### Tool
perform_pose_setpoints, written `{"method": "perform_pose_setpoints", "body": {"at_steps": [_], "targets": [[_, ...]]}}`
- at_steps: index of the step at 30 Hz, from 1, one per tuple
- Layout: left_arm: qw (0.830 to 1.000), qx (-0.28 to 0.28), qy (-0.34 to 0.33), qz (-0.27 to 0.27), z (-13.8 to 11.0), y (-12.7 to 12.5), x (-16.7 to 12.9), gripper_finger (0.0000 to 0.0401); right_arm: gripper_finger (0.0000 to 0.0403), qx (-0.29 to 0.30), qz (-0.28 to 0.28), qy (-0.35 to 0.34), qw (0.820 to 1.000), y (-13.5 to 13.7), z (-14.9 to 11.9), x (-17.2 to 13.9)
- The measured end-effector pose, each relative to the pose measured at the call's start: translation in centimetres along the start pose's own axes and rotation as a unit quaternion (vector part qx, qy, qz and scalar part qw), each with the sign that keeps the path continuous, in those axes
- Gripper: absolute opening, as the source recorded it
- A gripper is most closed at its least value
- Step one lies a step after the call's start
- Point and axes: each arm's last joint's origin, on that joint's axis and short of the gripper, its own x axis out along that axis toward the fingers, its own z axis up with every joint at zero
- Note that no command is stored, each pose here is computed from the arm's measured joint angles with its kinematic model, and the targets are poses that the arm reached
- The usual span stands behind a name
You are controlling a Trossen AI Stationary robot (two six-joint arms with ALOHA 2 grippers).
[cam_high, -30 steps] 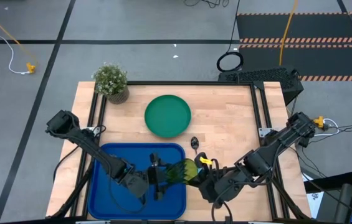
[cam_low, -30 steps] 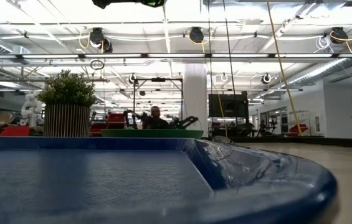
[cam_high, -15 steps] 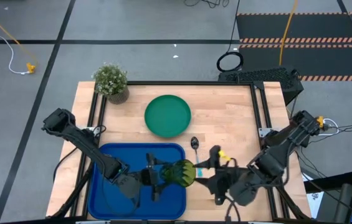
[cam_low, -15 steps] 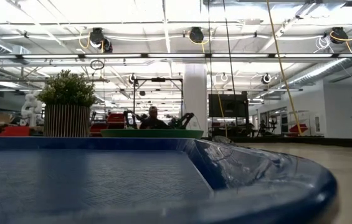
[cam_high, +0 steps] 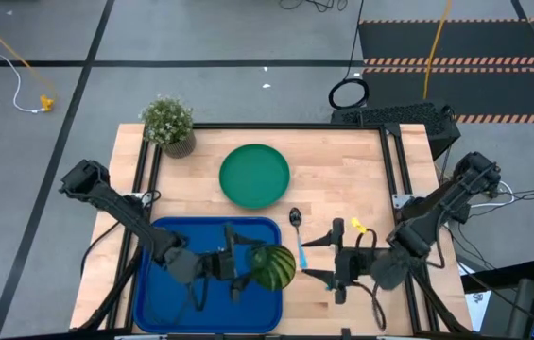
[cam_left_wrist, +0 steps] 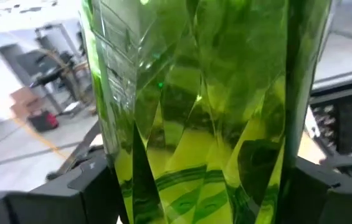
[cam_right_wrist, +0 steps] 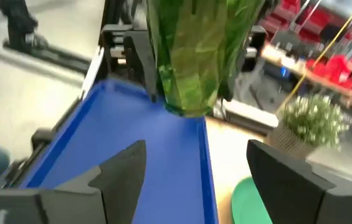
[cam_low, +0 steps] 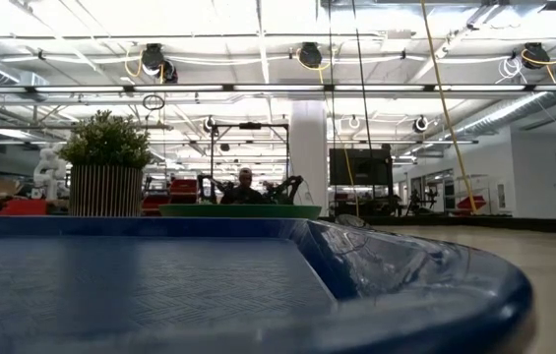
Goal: Pick and place plate/cup/fork/spoon on tray
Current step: Put the green glass on the dark blue tray
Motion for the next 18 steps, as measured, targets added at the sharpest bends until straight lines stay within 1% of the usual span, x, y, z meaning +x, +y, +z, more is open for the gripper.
{"method": "perform_pose_setpoints", "body": {"at_steps": [2,4,7,10,13,14,17,18], "targets": [[1.000,-0.010,-0.014,-0.017,0.0,0.8,0.7,0.0307,0.0281,0.005,-0.011,-0.046,0.999,-0.4,-1.2,0.1],[0.999,-0.021,-0.020,-0.027,-0.1,1.6,1.5,0.0307,0.0291,0.016,-0.010,-0.092,0.996,-1.2,-2.1,-0.1],[0.999,-0.025,-0.032,-0.026,-0.3,2.9,2.5,0.0307,0.0307,0.045,0.021,-0.154,0.987,-2.1,-3.6,-0.1],[0.996,-0.029,-0.071,-0.049,-0.1,4.0,3.4,0.0308,0.0321,0.067,0.044,-0.195,0.978,-2.8,-5.2,0.1],[0.992,-0.027,-0.091,-0.079,-0.5,4.6,4.3,0.0308,0.0334,0.085,0.045,-0.214,0.972,-3.3,-6.0,0.5],[0.992,-0.030,-0.096,-0.081,-0.7,4.7,4.7,0.0308,0.0339,0.089,0.041,-0.211,0.973,-3.4,-6.1,0.7],[0.993,-0.024,-0.081,-0.083,-1.8,4.8,5.5,0.0308,0.0351,0.089,0.035,-0.197,0.976,-3.5,-6.7,1.5],[0.992,-0.030,-0.089,-0.082,-2.0,4.9,6.0,0.0308,0.0354,0.091,0.033,-0.197,0.976,-3.5,-6.8,1.7]]}}
